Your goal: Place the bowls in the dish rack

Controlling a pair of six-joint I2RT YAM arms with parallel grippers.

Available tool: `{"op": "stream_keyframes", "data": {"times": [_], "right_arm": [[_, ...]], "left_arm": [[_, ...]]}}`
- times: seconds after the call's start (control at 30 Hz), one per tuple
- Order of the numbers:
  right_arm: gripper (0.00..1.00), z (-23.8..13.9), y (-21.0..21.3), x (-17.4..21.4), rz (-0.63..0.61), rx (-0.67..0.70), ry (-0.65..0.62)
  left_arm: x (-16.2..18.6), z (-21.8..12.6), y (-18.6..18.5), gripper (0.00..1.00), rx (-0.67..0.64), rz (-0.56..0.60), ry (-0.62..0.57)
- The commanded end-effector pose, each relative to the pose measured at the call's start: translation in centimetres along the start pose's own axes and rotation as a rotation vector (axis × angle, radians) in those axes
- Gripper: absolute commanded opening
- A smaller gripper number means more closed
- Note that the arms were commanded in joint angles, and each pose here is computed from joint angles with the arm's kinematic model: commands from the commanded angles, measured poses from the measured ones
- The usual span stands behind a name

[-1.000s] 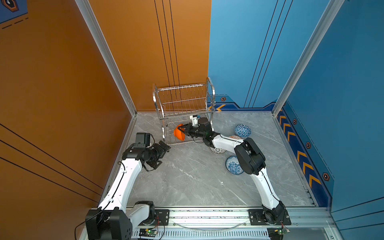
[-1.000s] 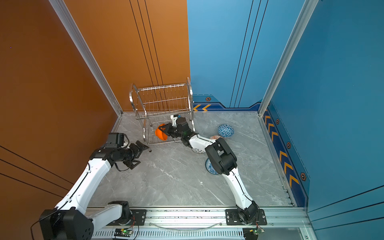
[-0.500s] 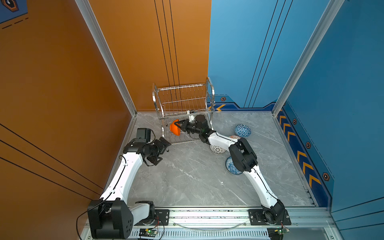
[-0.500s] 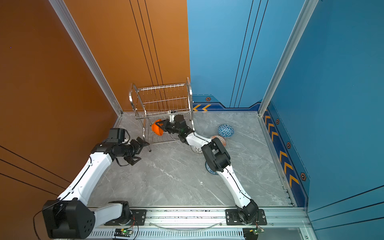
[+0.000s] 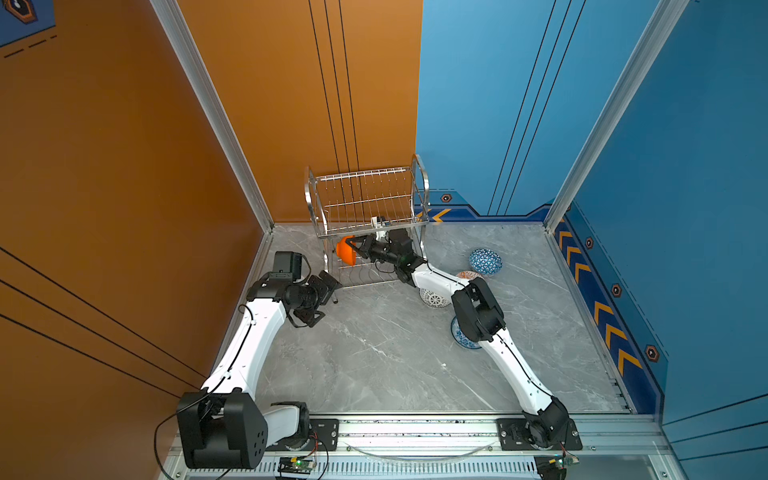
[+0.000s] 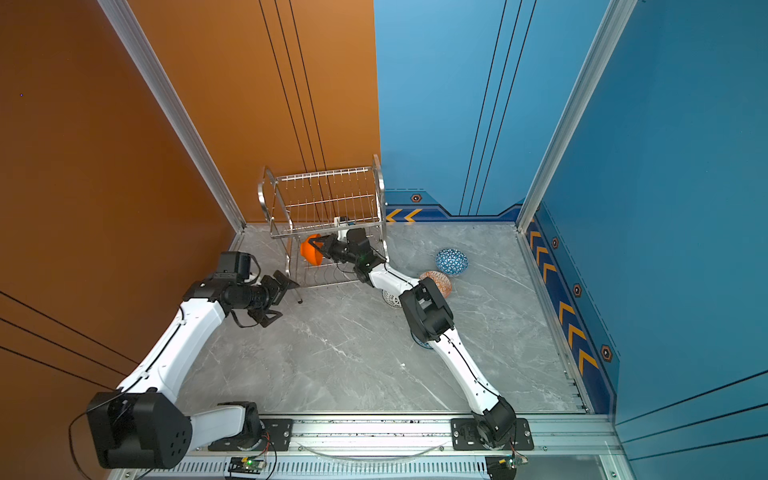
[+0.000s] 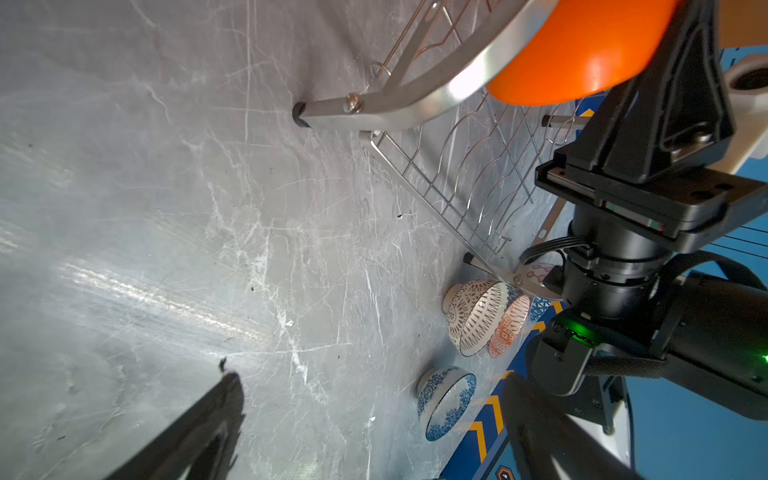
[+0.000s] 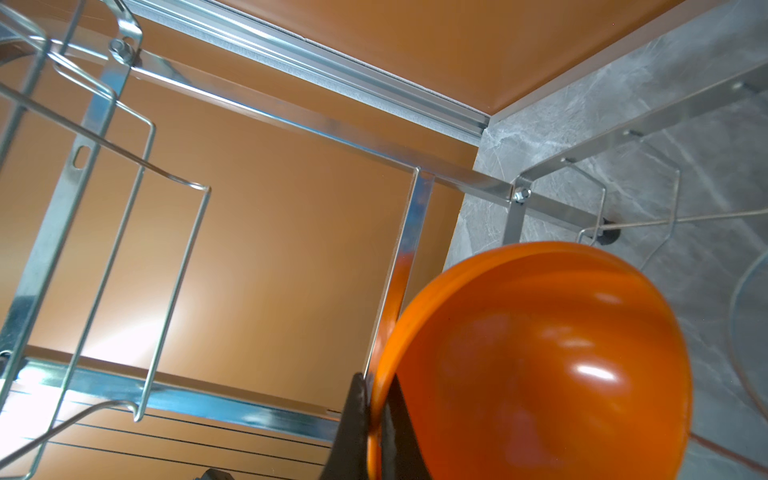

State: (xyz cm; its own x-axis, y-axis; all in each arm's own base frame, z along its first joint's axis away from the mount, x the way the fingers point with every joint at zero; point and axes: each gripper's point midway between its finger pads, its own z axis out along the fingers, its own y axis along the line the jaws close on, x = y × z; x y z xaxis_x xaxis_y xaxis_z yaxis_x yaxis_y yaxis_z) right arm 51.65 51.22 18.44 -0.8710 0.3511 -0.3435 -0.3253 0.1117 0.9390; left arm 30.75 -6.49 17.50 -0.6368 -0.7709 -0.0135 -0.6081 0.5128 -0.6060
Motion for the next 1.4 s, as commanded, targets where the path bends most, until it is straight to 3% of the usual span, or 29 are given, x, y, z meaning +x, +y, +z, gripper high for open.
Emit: {"op": "stream_keyframes", "data": {"times": [0.0,0.83,1.37], "right_arm": [[0.00,0.4,0.2,-0.3,-0.018,-0.017,-0.010],[0.00,1.4,-0.8,-2.2,-0.093,-0.060,-0.061],[0.00,1.8,1.1,-2.7,-0.094,-0.144,-0.092]], "left_arm": [[-0.1,-0.2,-0.4,0.98,0.001,0.010,0.014],[-1.0,-0.1,-0.1,0.98,-0.017,-0.003,0.010],[-1.1,-0.1,0.5,0.98,-0.035,-0.009,0.011]]}}
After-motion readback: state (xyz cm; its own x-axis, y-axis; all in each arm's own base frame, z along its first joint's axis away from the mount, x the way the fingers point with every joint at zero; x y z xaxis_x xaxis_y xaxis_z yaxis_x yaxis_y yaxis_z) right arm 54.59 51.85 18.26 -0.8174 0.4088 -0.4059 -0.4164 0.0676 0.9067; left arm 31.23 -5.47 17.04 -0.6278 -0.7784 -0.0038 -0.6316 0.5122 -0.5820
